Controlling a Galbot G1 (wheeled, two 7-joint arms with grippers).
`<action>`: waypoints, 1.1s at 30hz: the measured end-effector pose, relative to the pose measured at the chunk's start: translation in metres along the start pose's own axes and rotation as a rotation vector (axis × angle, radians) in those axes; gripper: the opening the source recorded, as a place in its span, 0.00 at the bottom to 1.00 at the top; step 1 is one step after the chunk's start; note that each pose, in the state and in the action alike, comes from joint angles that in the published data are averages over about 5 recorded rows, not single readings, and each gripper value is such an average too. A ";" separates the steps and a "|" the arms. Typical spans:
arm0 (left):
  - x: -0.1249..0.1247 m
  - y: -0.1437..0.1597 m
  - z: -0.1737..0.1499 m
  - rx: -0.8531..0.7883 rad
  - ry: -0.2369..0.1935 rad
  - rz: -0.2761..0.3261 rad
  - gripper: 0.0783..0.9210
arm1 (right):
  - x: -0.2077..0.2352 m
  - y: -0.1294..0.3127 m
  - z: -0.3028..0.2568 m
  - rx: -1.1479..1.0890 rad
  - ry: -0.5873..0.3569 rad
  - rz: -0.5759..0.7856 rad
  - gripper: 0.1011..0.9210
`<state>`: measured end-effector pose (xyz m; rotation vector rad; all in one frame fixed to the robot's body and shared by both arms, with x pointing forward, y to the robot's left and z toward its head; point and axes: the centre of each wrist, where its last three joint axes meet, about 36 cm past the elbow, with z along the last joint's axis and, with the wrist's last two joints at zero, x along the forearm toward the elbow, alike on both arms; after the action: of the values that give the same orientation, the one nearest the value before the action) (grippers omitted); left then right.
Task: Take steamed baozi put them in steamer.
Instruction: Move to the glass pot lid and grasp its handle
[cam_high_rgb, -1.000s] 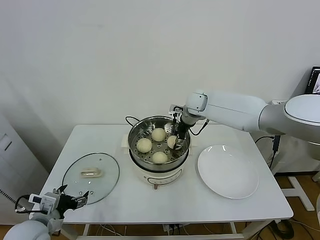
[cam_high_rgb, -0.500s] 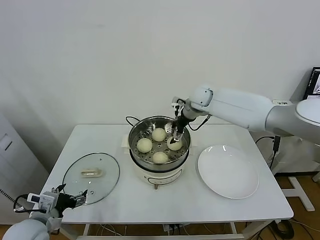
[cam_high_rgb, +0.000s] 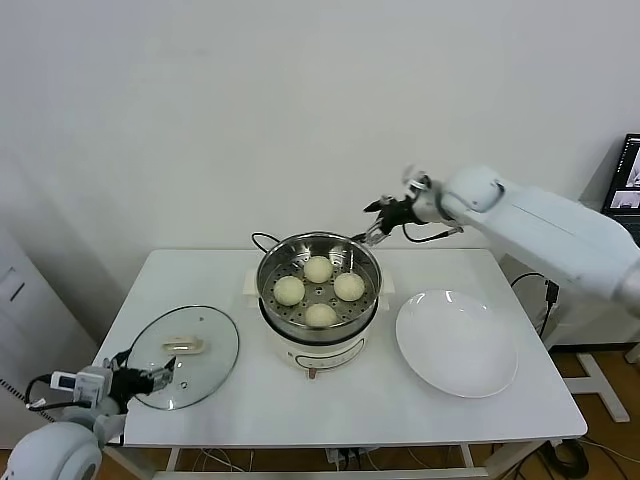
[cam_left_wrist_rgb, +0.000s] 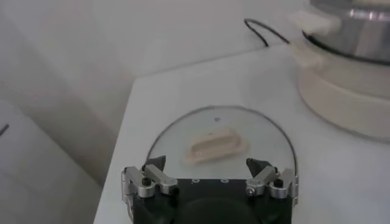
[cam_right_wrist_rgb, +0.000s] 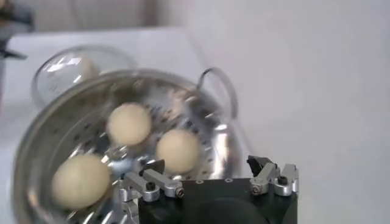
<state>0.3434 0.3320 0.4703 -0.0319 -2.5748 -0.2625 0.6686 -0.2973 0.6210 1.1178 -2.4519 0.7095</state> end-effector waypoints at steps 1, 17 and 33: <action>0.000 0.000 -0.003 0.009 -0.012 0.000 0.88 | 0.005 0.003 0.008 -0.014 -0.032 0.037 0.88; -0.012 0.009 -0.012 -0.052 -0.132 -0.004 0.88 | 0.041 0.073 0.130 -0.228 -0.418 0.522 0.88; -0.046 0.028 0.054 -0.742 -0.315 -0.139 0.88 | 0.070 0.158 0.251 -0.417 -0.363 0.799 0.88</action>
<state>0.3570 0.3712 0.4065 -0.1765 -2.6282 -1.3394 0.4754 -0.3942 0.4062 0.0789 -3.1613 0.1492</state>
